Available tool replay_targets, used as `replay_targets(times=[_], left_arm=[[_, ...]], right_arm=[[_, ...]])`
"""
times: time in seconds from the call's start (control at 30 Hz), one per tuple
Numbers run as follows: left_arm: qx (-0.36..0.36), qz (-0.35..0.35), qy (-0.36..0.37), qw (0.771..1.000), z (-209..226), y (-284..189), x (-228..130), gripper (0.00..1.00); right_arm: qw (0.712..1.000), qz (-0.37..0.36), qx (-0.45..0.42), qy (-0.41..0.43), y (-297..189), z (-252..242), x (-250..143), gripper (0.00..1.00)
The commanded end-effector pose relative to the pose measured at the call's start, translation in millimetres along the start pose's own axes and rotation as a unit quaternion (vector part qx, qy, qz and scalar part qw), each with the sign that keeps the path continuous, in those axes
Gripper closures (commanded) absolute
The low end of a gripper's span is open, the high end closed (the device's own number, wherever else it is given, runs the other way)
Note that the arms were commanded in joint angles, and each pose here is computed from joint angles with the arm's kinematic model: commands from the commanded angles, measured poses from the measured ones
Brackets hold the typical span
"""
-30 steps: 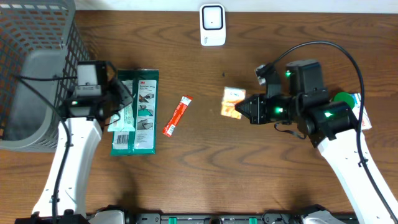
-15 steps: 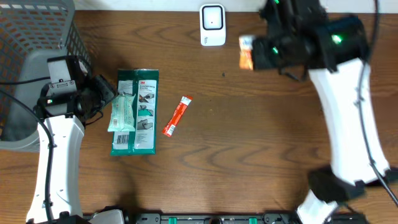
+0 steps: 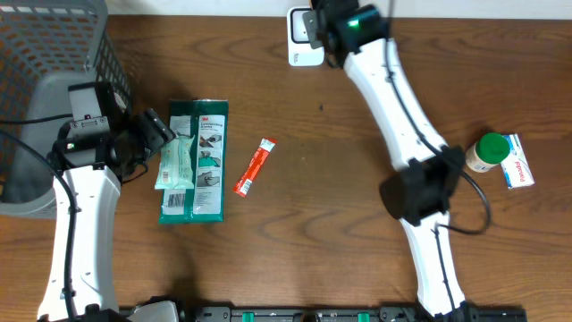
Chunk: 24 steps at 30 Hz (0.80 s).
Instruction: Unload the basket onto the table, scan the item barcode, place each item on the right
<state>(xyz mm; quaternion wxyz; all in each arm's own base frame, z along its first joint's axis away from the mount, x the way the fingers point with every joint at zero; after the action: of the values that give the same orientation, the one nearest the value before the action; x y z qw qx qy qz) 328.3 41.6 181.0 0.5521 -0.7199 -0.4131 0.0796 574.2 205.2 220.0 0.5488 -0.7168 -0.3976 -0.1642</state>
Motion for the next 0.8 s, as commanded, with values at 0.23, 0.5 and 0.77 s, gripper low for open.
replay_targets(times=[0.23,0.5,0.77], left_arm=[[-0.003,-0.01,0.001,1.0,-2.3,-5.4,5.5,0.19],[-0.003,-0.01,0.001,1.0,-2.3,-5.4,5.5,0.19],[-0.003,-0.01,0.001,1.0,-2.3,-5.4,5.5,0.19]], right_arm=[[0.944,-0.011,-0.17,-0.282,64.3,29.1,0.5,0.99],[0.933,-0.049,-0.175,-0.312,57.1,55.7,16.7,0.99],[0.962,-0.045,-0.2,-0.18,-4.8,16.4,31.7,0.99]])
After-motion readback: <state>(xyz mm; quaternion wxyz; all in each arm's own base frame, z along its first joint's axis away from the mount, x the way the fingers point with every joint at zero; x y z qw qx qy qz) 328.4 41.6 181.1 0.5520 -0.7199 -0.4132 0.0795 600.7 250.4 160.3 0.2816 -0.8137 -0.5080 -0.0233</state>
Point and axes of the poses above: each gripper's point midway between its finger pads, its own y axis out along the fingers, its own z axis along the line the jaws close on, x = y × z, the point moved 2 cm from there along -y, back along the fingers, and after that the axes turned 4 degrees about -y, right-handed, at the moved point
